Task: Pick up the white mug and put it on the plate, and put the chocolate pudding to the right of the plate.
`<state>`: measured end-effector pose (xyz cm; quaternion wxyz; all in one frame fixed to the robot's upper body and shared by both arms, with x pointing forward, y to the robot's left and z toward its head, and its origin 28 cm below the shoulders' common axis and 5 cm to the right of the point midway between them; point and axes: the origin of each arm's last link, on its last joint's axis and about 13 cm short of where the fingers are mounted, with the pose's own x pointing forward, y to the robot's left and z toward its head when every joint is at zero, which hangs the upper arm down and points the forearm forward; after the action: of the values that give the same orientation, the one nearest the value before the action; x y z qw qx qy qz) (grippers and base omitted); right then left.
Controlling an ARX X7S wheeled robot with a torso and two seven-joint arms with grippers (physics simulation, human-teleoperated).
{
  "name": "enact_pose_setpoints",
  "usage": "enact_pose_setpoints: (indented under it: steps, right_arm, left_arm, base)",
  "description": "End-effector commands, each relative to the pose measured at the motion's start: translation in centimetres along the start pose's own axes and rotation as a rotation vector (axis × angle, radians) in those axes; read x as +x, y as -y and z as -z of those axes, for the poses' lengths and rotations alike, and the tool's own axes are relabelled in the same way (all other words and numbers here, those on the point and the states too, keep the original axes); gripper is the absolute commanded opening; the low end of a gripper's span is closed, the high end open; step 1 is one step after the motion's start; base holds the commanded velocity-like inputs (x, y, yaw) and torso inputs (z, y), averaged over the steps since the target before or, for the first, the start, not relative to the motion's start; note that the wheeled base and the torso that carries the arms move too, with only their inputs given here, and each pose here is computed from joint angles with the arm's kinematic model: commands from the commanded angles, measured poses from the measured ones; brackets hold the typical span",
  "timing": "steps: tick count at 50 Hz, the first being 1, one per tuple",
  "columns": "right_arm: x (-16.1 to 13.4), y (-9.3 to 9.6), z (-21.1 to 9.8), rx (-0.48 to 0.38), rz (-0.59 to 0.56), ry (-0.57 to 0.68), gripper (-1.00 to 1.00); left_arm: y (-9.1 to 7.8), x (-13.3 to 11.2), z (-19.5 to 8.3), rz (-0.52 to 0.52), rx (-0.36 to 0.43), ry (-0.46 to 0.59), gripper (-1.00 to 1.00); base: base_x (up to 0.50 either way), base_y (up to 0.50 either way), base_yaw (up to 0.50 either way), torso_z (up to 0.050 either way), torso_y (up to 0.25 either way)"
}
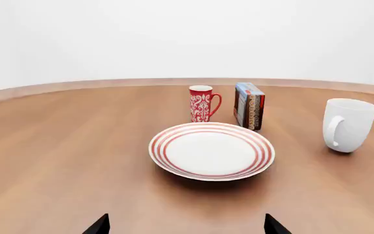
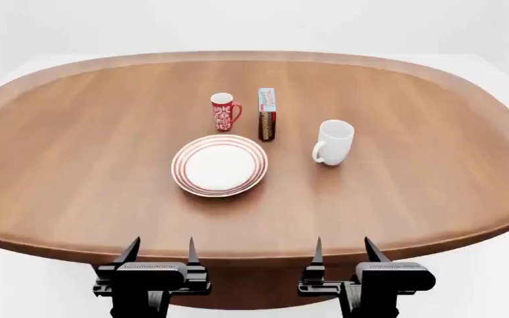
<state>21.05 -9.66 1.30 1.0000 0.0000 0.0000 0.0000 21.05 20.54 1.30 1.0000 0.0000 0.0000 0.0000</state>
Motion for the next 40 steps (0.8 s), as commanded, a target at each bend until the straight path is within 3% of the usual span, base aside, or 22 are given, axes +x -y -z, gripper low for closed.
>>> enact_pose_setpoints:
  steps: [1, 3, 12, 13, 16, 28, 30, 31, 40]
  right_arm:
    - [0.1, -0.1, 0.0, 0.014, -0.023, -0.002, 1.00]
    - [-0.1, -0.3, -0.2, 0.032, -0.062, 0.018, 1.00]
    - [0.0, -0.2, 0.2, 0.007, -0.036, -0.010, 1.00]
    - [0.0, -0.3, 0.2, -0.036, -0.011, 0.000, 1.00]
    - [0.0, -0.4, 0.2, 0.003, -0.036, -0.010, 1.00]
    - [0.0, -0.5, 0.0, -0.016, -0.041, -0.010, 1.00]
    - [0.0, -0.4, -0.1, 0.013, -0.050, 0.001, 1.00]
    - [0.0, -0.4, -0.1, -0.015, -0.035, 0.004, 1.00]
    - [0.5, -0.2, -1.7, -0.024, -0.018, -0.016, 1.00]
  left_arm:
    - [0.0, 0.2, 0.1, -0.002, 0.010, -0.005, 1.00]
    - [0.1, 0.2, 0.2, 0.003, 0.010, -0.006, 1.00]
    - [0.1, 0.1, 0.2, 0.000, 0.022, -0.002, 1.00]
    - [0.1, 0.1, 0.2, 0.000, 0.022, -0.002, 1.00]
    - [0.1, 0.1, 0.3, 0.000, 0.031, -0.001, 1.00]
    - [-0.1, 0.1, 0.2, -0.016, 0.038, 0.010, 1.00]
    - [-0.2, 0.2, 0.2, -0.018, 0.039, 0.009, 1.00]
    - [-0.2, 0.2, 0.1, -0.017, 0.038, 0.007, 1.00]
    - [-0.3, 0.6, -0.7, -0.024, 0.027, -0.017, 1.00]
  base:
    - [0.00, 0.00, 0.00, 0.000, 0.000]
    - [0.00, 0.00, 0.00, 0.000, 0.000]
    - [0.00, 0.00, 0.00, 0.000, 0.000]
    - [0.00, 0.50, 0.00, 0.000, 0.000]
    - [0.00, 0.50, 0.00, 0.000, 0.000]
    - [0.00, 0.50, 0.00, 0.000, 0.000]
    - [0.00, 0.50, 0.00, 0.000, 0.000]
    - [0.00, 0.38, 0.00, 0.000, 0.000]
    - [0.00, 0.05, 0.00, 0.000, 0.000]
